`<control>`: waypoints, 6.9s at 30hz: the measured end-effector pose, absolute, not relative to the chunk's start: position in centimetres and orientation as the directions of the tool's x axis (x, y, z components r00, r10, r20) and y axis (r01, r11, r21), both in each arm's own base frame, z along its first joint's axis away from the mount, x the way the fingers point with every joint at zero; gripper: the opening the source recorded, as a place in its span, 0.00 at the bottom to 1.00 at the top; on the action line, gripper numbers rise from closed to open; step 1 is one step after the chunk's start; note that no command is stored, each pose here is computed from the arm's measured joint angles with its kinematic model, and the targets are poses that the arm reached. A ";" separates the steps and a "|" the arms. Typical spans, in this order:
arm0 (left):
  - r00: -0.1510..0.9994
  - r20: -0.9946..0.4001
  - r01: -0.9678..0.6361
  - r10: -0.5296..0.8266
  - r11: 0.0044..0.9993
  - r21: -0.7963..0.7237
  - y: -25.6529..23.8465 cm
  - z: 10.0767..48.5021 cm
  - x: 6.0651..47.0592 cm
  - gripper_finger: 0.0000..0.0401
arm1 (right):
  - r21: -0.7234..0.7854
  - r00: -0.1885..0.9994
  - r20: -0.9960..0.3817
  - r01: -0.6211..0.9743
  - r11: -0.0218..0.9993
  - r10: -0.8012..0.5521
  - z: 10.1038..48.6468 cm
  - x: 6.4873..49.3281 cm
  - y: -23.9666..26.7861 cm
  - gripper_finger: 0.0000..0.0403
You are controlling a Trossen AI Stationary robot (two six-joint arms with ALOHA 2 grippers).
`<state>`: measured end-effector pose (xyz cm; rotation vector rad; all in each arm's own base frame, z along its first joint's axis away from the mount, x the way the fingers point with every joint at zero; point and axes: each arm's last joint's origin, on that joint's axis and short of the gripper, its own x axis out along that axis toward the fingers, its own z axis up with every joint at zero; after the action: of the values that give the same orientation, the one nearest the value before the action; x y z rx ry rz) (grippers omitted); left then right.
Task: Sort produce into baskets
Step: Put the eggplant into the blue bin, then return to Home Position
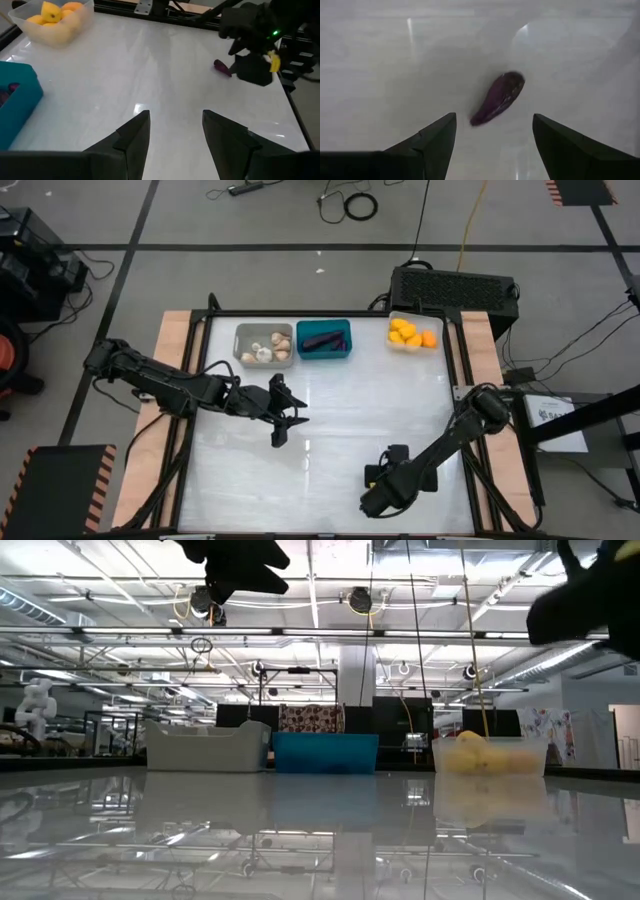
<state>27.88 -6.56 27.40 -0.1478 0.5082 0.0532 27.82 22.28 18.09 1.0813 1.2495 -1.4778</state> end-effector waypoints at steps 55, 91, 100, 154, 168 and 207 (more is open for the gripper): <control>0.793 -0.610 -0.236 0.009 0.926 -0.294 -7.5 26.2 26.8 0.47 | 0.227 0.536 -0.673 0.805 0.548 -0.510 25.6 34.6 -12.5 0.14; 0.927 -0.333 -0.179 0.174 0.984 0.016 -0.7 34.0 20.5 0.47 | 0.532 0.829 -0.557 0.404 0.745 -0.052 32.2 32.2 -6.9 0.41; 0.886 -0.388 -0.258 0.252 0.965 0.038 1.0 34.8 15.0 0.47 | 0.387 0.849 -0.523 0.313 0.868 -0.073 35.5 29.3 -2.2 0.41; 0.986 -0.052 -0.167 0.159 0.906 -0.390 0.6 16.8 10.6 0.47 | 0.459 0.995 -0.046 0.102 0.883 -0.091 16.3 13.4 -1.4 0.28; 0.985 -0.063 -0.172 0.160 0.915 -0.365 0.6 16.7 10.6 0.47 | 0.461 0.969 -0.242 0.071 0.884 0.048 14.5 12.7 -1.0 0.20; 0.985 -0.062 -0.175 0.163 0.914 -0.366 0.6 16.8 10.6 0.47 | 0.473 0.968 -0.231 0.028 0.881 0.093 14.6 12.5 -0.8 0.20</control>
<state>10.60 0.61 16.77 -0.3797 0.0304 0.1740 12.52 -0.80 14.65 0.4937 0.2523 0.0343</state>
